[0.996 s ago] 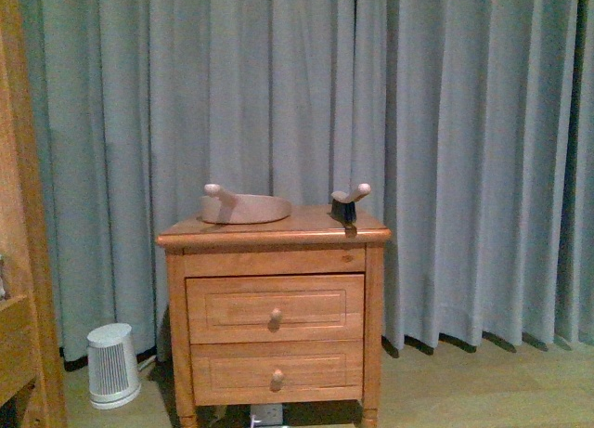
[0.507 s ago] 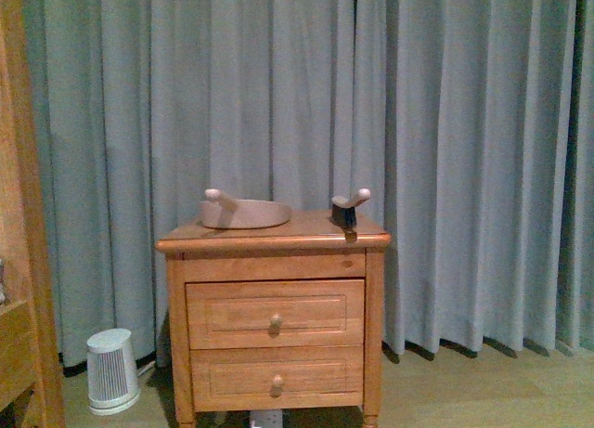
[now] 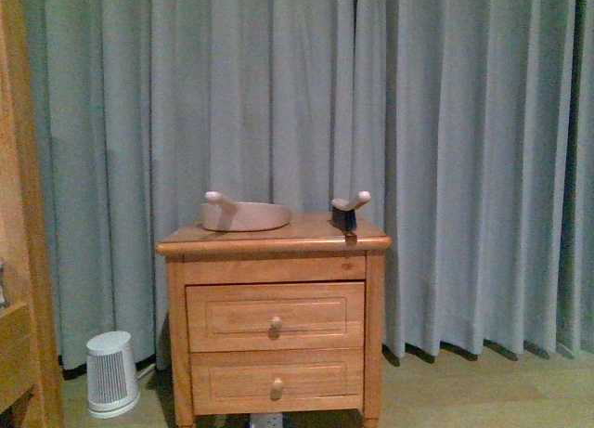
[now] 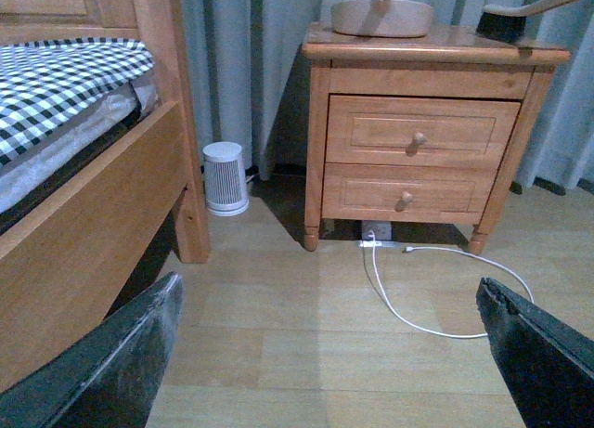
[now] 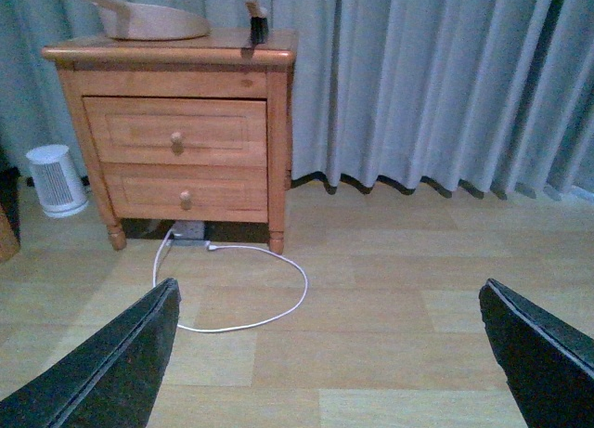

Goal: Clean up trash

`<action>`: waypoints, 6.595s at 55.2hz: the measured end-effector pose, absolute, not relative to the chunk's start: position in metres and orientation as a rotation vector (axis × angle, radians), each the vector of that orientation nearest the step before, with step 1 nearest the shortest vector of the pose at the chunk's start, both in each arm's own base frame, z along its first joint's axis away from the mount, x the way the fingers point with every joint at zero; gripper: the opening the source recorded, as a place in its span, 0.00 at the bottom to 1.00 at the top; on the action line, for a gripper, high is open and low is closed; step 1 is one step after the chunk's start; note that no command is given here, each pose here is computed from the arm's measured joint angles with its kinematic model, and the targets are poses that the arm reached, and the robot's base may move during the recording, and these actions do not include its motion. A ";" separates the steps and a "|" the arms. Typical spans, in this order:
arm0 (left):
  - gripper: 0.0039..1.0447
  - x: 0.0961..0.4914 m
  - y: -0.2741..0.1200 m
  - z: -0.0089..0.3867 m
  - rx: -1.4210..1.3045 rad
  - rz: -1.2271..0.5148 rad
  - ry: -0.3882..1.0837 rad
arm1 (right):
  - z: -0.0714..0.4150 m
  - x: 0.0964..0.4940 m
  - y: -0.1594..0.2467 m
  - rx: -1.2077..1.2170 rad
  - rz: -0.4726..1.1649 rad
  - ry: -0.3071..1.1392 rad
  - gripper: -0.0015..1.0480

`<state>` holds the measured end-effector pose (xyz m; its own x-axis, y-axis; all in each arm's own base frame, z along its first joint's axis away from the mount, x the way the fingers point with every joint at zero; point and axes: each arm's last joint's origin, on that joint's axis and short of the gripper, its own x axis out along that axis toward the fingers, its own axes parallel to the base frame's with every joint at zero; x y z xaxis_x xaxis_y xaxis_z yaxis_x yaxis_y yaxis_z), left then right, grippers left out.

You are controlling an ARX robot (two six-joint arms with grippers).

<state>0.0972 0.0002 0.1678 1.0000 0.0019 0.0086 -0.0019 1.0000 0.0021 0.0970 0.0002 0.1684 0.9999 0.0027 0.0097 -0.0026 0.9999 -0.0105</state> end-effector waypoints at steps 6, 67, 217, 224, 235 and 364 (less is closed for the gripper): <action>0.93 0.097 0.000 0.168 0.002 0.002 -0.009 | 0.168 0.097 0.000 -0.010 0.003 -0.010 0.93; 0.93 0.097 0.000 0.168 0.002 0.002 -0.009 | 0.168 0.097 0.000 -0.010 0.002 -0.009 0.93; 0.93 0.427 -0.133 0.260 0.292 -0.383 0.636 | 0.168 0.097 0.000 -0.009 0.003 -0.010 0.93; 0.93 0.444 -0.141 0.261 0.320 -0.344 0.647 | 0.168 0.097 0.000 -0.009 0.003 -0.010 0.93; 0.93 0.468 -0.139 0.264 0.343 -0.289 0.649 | 0.168 0.097 0.000 -0.009 0.003 -0.010 0.93; 0.28 0.509 -0.102 0.183 0.410 -0.203 0.758 | 0.168 0.097 0.000 -0.009 0.003 -0.010 0.93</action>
